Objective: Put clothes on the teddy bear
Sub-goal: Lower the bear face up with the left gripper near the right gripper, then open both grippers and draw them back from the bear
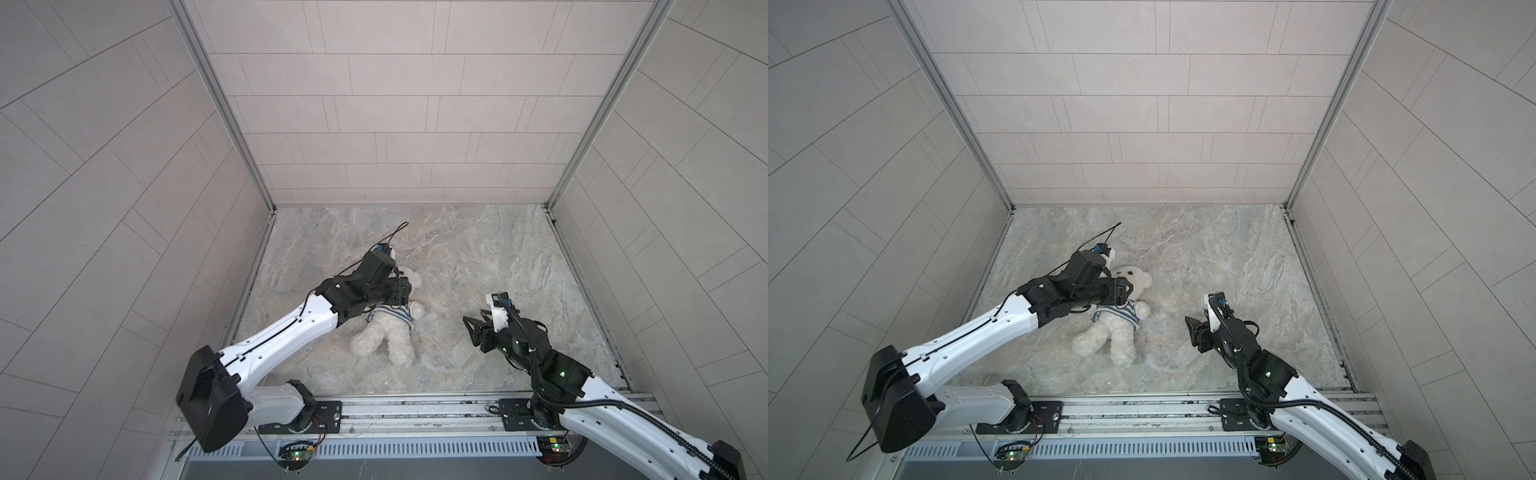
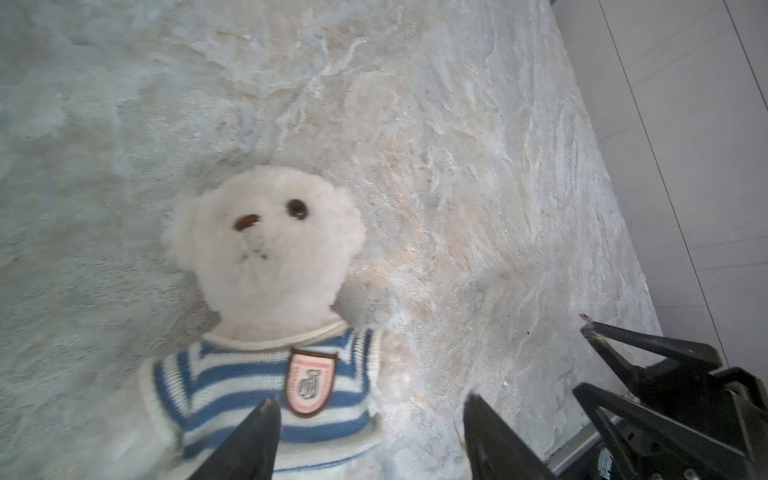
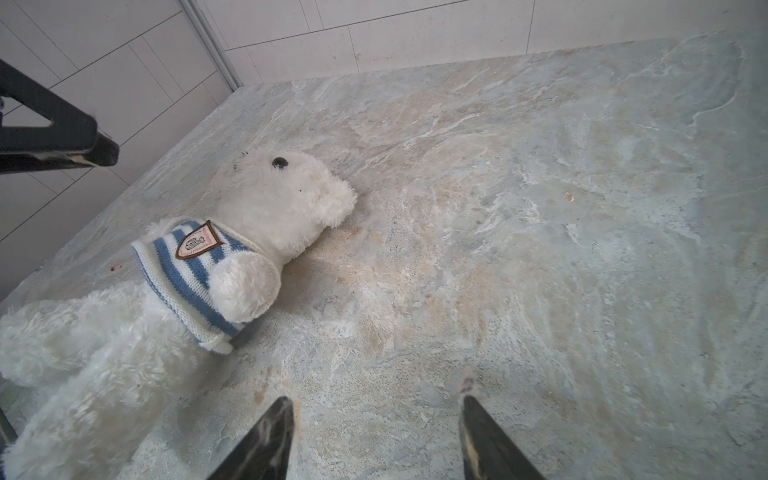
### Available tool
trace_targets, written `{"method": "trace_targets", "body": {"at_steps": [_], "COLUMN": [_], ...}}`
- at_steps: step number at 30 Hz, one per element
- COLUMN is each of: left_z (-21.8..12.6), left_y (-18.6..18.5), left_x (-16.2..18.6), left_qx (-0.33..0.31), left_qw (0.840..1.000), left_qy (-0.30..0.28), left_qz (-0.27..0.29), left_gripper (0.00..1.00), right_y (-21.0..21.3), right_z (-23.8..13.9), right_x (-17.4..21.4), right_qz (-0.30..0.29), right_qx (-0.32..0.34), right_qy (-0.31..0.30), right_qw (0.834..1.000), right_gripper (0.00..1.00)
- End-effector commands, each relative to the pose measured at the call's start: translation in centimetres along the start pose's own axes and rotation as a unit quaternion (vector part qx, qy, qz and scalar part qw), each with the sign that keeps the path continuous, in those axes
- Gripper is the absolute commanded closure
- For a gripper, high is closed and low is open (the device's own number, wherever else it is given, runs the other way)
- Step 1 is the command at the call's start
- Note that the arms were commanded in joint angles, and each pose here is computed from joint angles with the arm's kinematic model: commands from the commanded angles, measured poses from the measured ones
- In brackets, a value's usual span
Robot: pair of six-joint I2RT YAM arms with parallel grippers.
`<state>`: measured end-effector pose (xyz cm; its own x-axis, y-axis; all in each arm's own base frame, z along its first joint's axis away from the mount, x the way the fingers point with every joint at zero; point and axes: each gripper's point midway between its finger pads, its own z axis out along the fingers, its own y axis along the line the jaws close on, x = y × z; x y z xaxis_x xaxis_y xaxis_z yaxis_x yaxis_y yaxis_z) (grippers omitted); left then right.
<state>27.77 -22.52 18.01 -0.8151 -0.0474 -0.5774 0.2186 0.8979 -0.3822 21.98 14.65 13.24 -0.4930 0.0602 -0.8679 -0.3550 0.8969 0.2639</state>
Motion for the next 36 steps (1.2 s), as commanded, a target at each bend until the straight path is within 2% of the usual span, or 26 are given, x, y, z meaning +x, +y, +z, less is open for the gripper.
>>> {"method": "trace_targets", "body": {"at_steps": [1, 7, 9, 13, 15, 20, 25, 28, 31, 36], "left_z": [-0.4, -1.8, -2.2, -3.9, -5.4, -9.3, -10.2, -10.7, -10.9, -10.5], "left_y": [3.2, 7.2, 8.1, 12.2, 14.3, 19.0, 21.4, 22.0, 22.2, 20.6], "left_x": [0.4, -0.8, -1.1, -2.4, -3.1, -4.3, -4.6, -4.7, -4.4, -4.2], "left_qx": [-0.022, -0.081, -0.1, -0.175, -0.223, -0.339, -0.409, -0.426, -0.427, -0.363], "left_qw": [1.0, 0.996, 0.993, 0.979, 0.964, 0.911, 0.873, 0.859, 0.855, 0.881], "left_qy": [0.0, -0.036, -0.053, -0.109, -0.144, -0.227, -0.263, -0.283, -0.292, -0.304], "left_qz": [-0.011, 0.004, 0.016, 0.009, 0.0, -0.057, -0.036, -0.031, -0.026, -0.02], "left_gripper": [0.24, 0.09, 0.01, 0.0, 0.0, 0.0, 0.0, 0.0, 0.0, 0.0], "right_y": [-0.2, -2.8, -4.0, -6.6, -7.9, -11.6, -14.6, -16.0, -17.2, -18.2], "right_z": [-0.2, -0.5, -0.7, -1.4, -1.9, -2.9, -2.8, -2.8, -2.5, -2.7], "right_x": [-0.9, -1.8, -2.4, -4.0, -4.9, -7.2, -8.4, -9.2, -9.5, -9.5], "right_qz": [0.004, 0.024, 0.03, 0.041, 0.04, 0.024, 0.008, 0.009, 0.02, 0.039], "right_qx": [0.009, 0.058, 0.078, 0.123, 0.151, 0.224, 0.271, 0.286, 0.288, 0.287], "right_qy": [-0.008, -0.02, -0.028, -0.054, -0.068, -0.106, -0.116, -0.125, -0.121, -0.119], "right_qw": [1.0, 0.998, 0.996, 0.99, 0.985, 0.969, 0.955, 0.95, 0.95, 0.95], "right_gripper": [0.34, 0.3, 0.02, 0.0, 0.01, 0.01, 0.01, 0.01, 0.01, 0.01]}}
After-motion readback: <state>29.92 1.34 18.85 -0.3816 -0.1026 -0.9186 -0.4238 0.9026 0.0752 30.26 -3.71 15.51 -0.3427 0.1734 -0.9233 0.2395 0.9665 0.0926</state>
